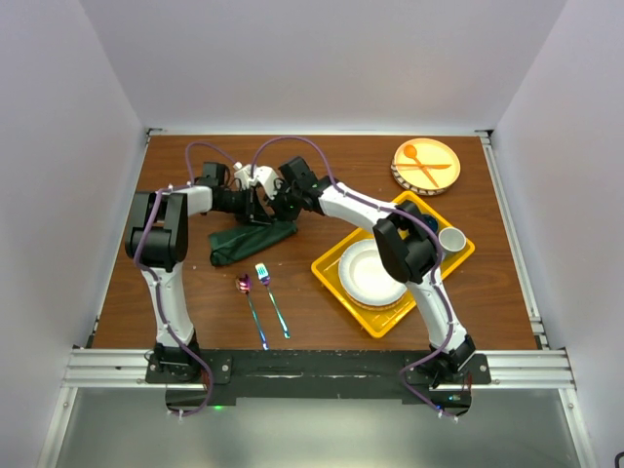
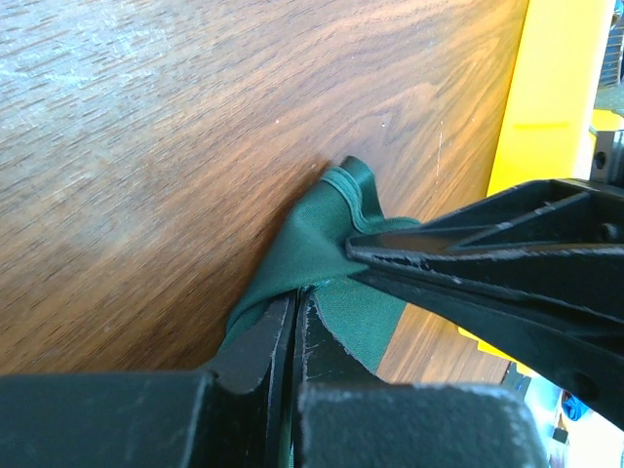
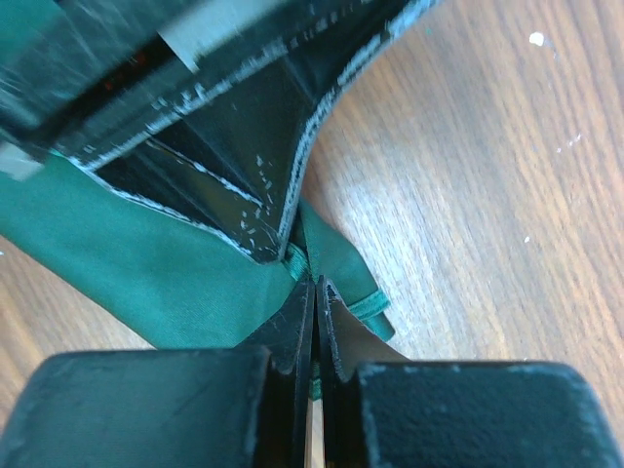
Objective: Fold the napkin into a case and place the utensils inside
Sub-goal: Stuff the top corner of the smaller-rectangle-folded napkin at the center of the board.
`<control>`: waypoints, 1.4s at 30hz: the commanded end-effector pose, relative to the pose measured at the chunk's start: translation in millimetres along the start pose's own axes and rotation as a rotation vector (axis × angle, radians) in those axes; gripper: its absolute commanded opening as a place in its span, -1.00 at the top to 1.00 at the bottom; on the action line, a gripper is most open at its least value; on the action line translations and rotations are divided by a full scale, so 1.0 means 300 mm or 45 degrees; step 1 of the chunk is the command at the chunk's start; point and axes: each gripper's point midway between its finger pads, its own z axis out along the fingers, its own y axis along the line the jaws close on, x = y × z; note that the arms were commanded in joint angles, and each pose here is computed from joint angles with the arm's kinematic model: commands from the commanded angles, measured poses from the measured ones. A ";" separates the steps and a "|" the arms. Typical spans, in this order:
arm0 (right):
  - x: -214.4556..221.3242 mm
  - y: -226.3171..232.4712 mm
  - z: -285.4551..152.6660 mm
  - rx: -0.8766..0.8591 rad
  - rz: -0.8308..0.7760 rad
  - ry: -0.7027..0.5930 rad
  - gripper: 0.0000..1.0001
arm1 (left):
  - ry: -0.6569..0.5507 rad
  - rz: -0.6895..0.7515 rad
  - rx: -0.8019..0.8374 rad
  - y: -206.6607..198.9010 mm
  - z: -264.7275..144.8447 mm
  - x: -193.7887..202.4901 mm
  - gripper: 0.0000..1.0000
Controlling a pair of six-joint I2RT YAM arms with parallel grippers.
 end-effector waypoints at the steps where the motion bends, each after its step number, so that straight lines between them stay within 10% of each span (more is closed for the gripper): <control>1: -0.206 0.030 -0.123 -0.050 -0.029 -0.190 1.00 | 0.058 -0.030 -0.102 0.095 0.013 0.059 1.00; 17: 0.082 0.042 0.013 -0.021 -0.070 0.110 1.00 | 0.038 -0.037 -0.056 0.057 0.005 0.035 1.00; 23: 0.123 0.034 0.025 0.002 -0.055 0.147 1.00 | 0.012 0.013 -0.023 -0.005 -0.064 0.000 0.34; 42: 0.150 0.031 0.028 0.015 -0.072 0.164 1.00 | 0.164 0.093 -0.093 0.014 -0.250 0.107 0.10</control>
